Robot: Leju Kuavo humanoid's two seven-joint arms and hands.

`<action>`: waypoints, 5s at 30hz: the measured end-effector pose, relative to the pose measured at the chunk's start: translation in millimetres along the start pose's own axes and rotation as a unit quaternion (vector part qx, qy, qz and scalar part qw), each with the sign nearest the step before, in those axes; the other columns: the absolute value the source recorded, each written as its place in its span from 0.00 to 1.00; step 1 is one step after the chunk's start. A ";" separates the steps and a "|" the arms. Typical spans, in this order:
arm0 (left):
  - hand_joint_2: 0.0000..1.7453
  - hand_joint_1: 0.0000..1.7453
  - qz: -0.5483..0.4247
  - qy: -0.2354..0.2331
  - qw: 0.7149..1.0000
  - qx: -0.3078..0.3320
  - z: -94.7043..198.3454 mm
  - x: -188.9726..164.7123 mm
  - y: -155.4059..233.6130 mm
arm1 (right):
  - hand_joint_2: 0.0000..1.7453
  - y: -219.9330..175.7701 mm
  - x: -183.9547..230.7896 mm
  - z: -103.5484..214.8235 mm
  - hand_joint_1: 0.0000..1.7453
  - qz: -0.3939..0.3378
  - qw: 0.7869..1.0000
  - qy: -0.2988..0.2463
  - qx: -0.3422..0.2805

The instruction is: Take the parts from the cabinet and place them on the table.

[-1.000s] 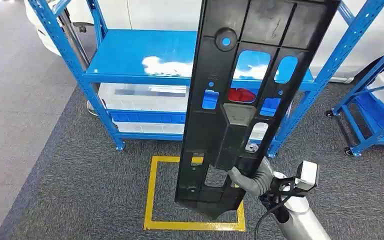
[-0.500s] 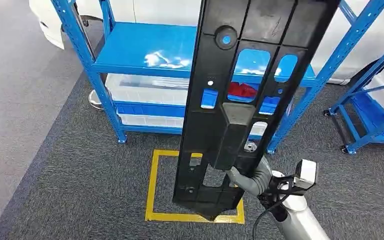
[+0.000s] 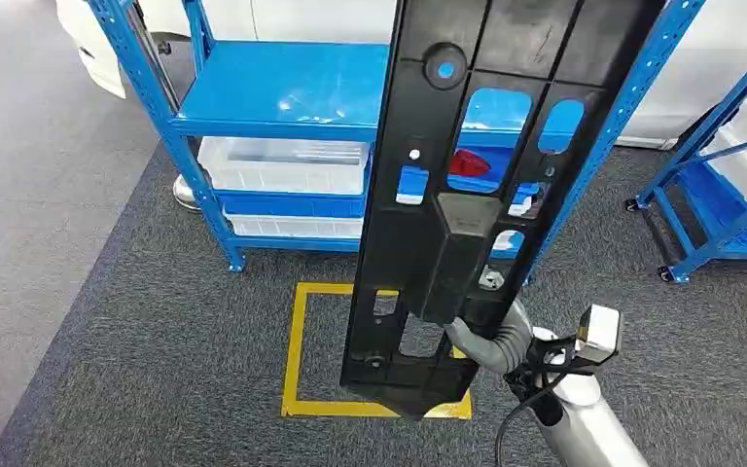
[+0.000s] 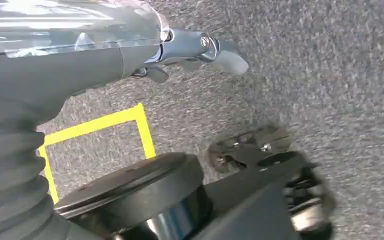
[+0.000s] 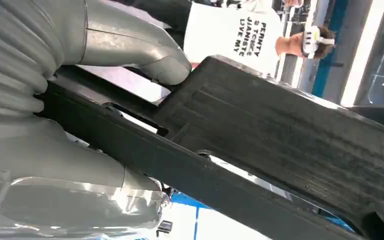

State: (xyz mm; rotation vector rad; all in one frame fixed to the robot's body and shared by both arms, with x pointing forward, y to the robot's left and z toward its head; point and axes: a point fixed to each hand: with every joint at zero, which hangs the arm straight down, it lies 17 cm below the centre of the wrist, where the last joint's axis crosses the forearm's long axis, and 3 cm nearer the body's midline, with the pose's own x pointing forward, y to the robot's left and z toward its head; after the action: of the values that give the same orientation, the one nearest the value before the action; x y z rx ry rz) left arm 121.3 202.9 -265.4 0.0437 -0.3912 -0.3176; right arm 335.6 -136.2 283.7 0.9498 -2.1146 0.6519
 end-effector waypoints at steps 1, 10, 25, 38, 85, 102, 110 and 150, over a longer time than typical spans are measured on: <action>1.00 0.00 0.000 -0.001 1.000 0.000 -0.1 0.5 0.2 | 1.00 0.3 -0.4 0.3 1.00 0.000 1.000 0.001 0.000; 1.00 0.00 0.000 0.001 1.000 0.000 0.2 -1.7 0.5 | 1.00 1.0 -1.1 -0.1 1.00 -0.001 1.000 0.002 0.001; 1.00 0.00 -0.001 0.002 1.000 -0.002 0.3 -1.7 -0.7 | 1.00 2.8 -4.8 2.0 1.00 -0.003 1.000 0.011 -0.004; 1.00 0.00 -0.003 0.003 1.000 -0.003 0.5 -3.8 -0.2 | 1.00 4.0 -5.0 4.3 1.00 -0.004 1.000 0.014 -0.001; 1.00 0.00 0.007 0.013 1.000 -0.009 2.9 -9.7 -9.5 | 1.00 1.4 16.9 32.6 1.00 0.014 0.999 -0.002 -0.042; 1.00 0.00 0.009 0.019 1.000 -0.011 3.2 -12.7 -10.0 | 1.00 27.7 59.4 47.9 1.00 0.072 0.996 -0.031 -0.039; 1.00 0.00 0.012 0.018 1.000 -0.011 3.3 -11.7 -11.1 | 1.00 28.6 66.0 47.2 1.00 0.081 0.995 -0.038 -0.034; 1.00 0.00 0.014 0.024 1.000 -0.008 4.2 -15.2 -13.4 | 1.00 33.3 81.9 48.8 1.00 0.122 0.991 -0.038 -0.038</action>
State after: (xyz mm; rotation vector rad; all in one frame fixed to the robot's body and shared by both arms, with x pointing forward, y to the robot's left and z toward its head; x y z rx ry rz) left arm 102.5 195.0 -268.6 0.0291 -0.3410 -0.2909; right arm 251.2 -183.9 312.1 0.6895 -2.3283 0.6582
